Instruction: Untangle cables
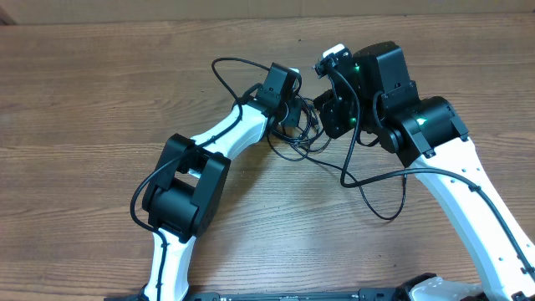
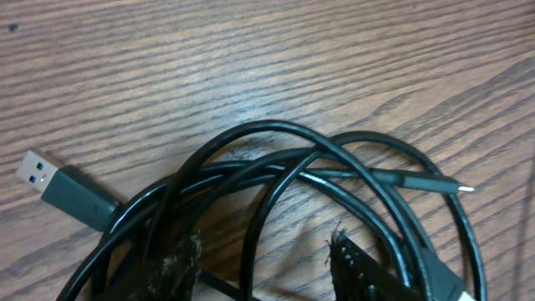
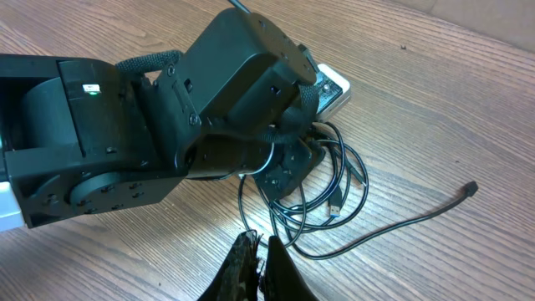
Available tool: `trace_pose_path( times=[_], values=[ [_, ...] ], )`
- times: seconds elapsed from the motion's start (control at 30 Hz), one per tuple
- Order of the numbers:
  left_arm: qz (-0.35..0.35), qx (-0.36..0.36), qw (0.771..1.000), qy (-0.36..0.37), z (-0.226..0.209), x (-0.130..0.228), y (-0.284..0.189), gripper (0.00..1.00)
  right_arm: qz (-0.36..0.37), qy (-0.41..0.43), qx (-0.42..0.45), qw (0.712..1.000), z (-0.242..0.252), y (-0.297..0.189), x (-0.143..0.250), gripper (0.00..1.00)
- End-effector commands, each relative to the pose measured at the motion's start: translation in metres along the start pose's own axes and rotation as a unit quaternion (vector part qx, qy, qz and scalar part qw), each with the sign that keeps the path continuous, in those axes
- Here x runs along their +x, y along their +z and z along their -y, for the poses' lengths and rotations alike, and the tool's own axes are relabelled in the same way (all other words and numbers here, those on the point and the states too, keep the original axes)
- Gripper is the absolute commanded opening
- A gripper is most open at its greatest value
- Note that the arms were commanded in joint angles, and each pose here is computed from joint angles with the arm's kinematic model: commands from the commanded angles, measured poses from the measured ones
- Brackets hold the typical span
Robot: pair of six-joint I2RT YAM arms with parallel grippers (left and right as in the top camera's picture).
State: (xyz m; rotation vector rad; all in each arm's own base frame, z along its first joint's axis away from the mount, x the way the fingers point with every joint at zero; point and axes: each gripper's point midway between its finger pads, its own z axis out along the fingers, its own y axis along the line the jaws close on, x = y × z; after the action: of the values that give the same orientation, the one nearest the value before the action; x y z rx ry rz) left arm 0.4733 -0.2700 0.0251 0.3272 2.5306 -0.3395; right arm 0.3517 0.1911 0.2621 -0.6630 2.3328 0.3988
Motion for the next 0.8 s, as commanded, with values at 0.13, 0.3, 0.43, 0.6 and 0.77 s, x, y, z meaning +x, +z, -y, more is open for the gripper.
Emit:
trace_pose_path(
  times=[0.13, 0.3, 0.43, 0.6, 0.77],
  values=[
    [-0.008, 0.009, 1.000, 0.004, 0.004, 0.002, 0.008, 0.44, 0.005, 0.003, 0.003, 1.000, 0.002, -0.003, -0.002, 0.04],
    [-0.033, 0.022, 0.999, 0.003, 0.009, 0.020, 0.022, 0.39, 0.004, 0.003, 0.003, 1.000, 0.002, -0.003, -0.001, 0.04],
    [-0.034, 0.023, 0.999, 0.004, 0.011, 0.018, 0.019, 0.04, -0.005, 0.011, 0.002, 1.000, 0.001, -0.003, 0.003, 0.04],
    [-0.010, 0.013, 1.000, 0.001, 0.006, -0.033, -0.058, 0.04, -0.027, 0.098, 0.005, 0.995, 0.004, -0.002, 0.014, 0.22],
    [0.048, 0.003, 0.999, 0.003, 0.000, -0.079, -0.167, 0.04, -0.048, 0.229, 0.015, 0.972, 0.011, 0.004, 0.024, 0.48]
  ],
)
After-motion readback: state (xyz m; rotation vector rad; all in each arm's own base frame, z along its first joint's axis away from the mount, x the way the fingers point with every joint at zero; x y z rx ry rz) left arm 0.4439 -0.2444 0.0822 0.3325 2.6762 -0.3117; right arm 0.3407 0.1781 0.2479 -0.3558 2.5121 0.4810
